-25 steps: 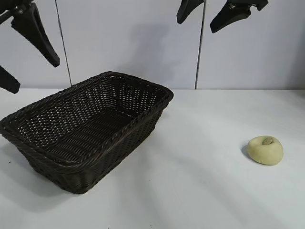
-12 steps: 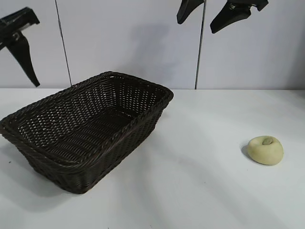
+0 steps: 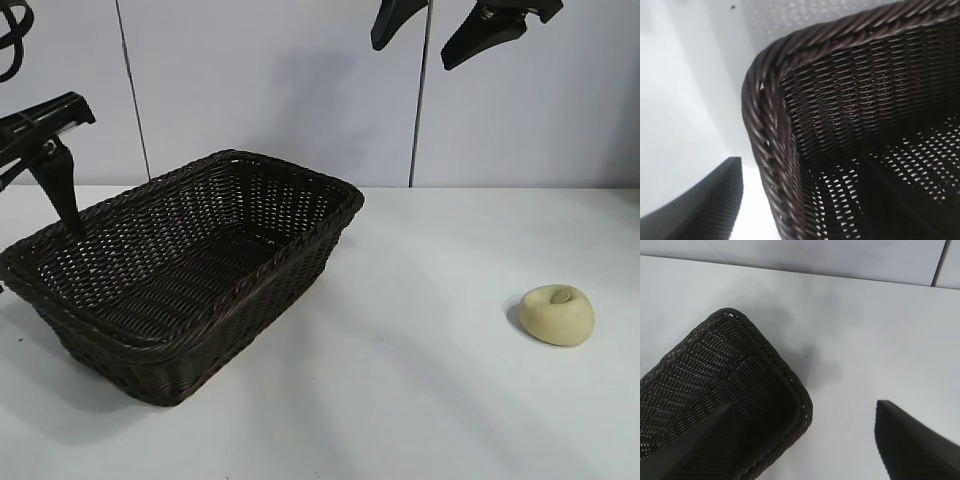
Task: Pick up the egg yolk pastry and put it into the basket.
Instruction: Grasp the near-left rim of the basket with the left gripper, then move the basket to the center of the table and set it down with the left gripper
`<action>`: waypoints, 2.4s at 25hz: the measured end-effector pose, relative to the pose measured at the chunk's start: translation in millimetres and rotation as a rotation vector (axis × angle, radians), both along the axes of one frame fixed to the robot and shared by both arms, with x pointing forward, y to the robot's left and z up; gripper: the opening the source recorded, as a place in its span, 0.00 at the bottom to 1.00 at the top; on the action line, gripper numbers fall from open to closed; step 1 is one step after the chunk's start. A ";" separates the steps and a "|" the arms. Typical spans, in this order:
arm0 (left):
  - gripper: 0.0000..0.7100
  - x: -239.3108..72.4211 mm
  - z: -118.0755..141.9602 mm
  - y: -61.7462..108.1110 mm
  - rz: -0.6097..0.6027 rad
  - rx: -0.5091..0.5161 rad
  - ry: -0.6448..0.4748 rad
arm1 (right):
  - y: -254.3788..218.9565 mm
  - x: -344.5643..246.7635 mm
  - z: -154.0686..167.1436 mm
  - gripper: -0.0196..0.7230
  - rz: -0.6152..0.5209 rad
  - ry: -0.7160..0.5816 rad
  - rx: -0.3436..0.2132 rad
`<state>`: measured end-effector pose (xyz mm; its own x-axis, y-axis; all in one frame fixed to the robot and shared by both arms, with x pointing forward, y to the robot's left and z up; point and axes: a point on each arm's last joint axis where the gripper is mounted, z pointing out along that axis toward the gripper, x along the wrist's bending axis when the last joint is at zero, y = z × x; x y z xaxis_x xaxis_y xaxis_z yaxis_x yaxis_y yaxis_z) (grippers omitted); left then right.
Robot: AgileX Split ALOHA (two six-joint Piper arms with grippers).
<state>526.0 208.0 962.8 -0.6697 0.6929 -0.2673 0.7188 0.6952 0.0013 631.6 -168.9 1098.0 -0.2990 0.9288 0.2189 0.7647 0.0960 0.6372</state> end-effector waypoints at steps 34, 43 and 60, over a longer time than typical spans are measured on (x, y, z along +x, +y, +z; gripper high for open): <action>0.14 1.7 -35.3 -2.3 0.077 -0.052 -0.033 | -1.4 0.2 -0.5 0.77 0.001 -0.002 -0.018; 0.14 14.8 -12.2 -9.6 -0.086 -0.049 -0.036 | -1.4 -0.1 -0.7 0.77 0.002 0.002 -0.019; 0.14 41.7 29.3 -24.3 -0.632 -0.028 -0.142 | -1.6 -1.4 -1.8 0.77 0.007 0.019 -0.024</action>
<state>567.8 183.7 992.1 -0.0921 0.9334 -0.3468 0.9835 0.1397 0.1148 630.2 -170.4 1096.2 -0.3018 0.9317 0.2021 0.7757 0.1167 0.6203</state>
